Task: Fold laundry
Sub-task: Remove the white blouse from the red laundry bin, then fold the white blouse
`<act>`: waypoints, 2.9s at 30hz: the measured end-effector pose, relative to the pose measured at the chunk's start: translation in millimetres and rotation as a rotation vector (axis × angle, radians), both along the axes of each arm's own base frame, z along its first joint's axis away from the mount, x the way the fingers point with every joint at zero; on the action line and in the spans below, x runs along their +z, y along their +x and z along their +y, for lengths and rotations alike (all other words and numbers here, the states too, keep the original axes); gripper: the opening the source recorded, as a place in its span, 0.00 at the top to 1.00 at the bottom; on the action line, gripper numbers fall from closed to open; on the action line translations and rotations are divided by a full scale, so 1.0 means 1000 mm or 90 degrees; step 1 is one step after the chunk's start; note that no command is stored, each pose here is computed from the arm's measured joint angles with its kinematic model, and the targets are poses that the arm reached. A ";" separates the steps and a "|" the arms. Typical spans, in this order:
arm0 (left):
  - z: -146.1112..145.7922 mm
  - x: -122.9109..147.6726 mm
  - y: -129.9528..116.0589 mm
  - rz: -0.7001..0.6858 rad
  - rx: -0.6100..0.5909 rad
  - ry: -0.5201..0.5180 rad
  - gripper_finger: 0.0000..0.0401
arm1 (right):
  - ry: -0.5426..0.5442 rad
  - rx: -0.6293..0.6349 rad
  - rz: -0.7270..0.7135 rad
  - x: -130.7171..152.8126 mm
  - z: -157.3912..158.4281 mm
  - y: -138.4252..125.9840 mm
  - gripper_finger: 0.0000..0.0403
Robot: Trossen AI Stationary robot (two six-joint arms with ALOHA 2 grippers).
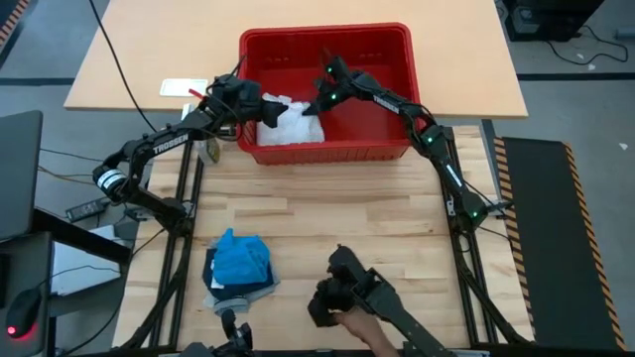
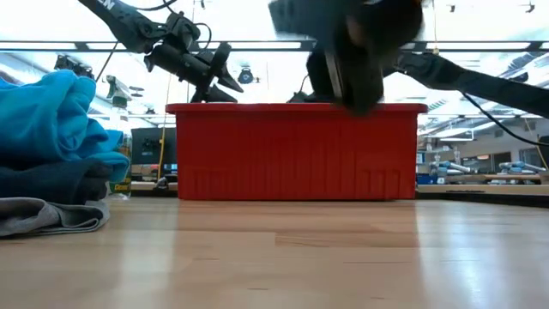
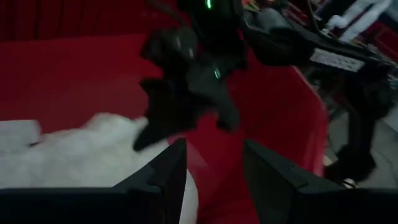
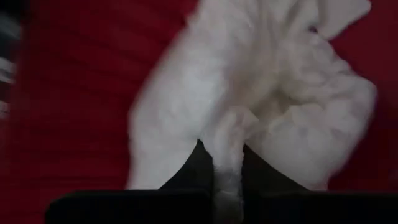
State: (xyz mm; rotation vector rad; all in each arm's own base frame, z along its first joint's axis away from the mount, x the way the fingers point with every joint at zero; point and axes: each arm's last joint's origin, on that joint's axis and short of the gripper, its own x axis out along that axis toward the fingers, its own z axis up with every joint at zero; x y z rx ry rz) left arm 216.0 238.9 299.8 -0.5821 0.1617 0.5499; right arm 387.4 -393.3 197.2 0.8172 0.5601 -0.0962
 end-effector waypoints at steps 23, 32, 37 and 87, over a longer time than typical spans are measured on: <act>-0.085 0.194 0.037 -0.180 -0.256 0.252 0.61 | -0.273 0.128 -0.438 0.312 0.098 -0.109 0.92; -0.134 0.217 0.043 -0.113 -0.242 0.301 0.61 | -0.293 0.245 -0.477 0.369 0.189 -0.144 0.92; -0.161 0.214 0.052 -0.105 -0.309 0.291 0.61 | -0.262 0.288 -0.449 0.372 0.236 -0.146 0.92; -0.245 0.112 0.086 0.304 -0.202 0.034 0.61 | -0.138 0.040 0.293 0.141 0.403 -0.075 0.23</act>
